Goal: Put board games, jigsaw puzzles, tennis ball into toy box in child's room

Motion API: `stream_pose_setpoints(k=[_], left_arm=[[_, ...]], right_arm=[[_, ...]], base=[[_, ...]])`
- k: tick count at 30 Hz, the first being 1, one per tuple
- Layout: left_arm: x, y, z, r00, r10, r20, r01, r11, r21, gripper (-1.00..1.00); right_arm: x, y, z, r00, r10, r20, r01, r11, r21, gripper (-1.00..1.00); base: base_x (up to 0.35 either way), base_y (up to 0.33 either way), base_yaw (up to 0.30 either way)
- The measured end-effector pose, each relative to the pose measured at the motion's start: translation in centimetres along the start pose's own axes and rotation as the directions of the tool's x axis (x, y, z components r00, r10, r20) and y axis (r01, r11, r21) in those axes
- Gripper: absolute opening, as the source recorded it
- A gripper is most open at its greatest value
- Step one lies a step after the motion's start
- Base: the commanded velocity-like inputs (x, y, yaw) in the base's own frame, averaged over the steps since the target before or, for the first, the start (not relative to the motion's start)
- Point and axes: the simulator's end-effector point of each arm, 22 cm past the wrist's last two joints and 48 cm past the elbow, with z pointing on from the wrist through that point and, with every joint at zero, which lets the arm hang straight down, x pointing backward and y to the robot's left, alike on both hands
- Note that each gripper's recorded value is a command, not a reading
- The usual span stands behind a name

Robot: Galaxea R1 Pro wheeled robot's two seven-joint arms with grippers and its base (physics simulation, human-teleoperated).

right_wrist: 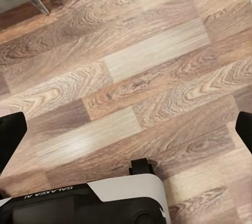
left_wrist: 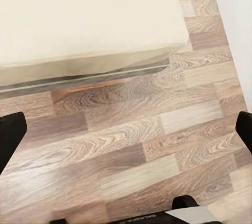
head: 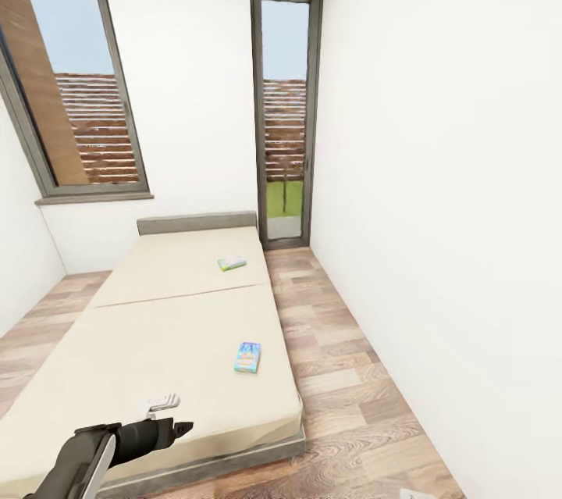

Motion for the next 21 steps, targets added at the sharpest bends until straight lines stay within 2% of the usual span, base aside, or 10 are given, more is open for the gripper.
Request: stream_pose_setpoints(k=[4,11,21], left_arm=[[0.3,-0.3,0.3,1.0,-0.004,-0.007,0.004,1.0,0.005,1.0],[0.7,-0.3,0.7,1.0,-0.008,-0.018,0.008,1.0,0.006,1.0],[1.3,-0.2,1.1,0.999,-0.014,-0.033,0.015,1.0,0.005,1.0]], right_arm=[[0.3,0.0,0.1,1.0,-0.001,-0.007,0.001,1.0,0.001,1.0],[0.8,-0.1,0.3,1.0,-0.003,-0.019,0.003,1.0,0.003,1.0],[1.4,-0.2,0.6,0.999,-0.005,-0.033,0.005,1.0,0.006,1.0]], base=[[-0.001,-0.08,0.0],[0.0,-0.202,0.0],[0.0,-0.036,0.0]])
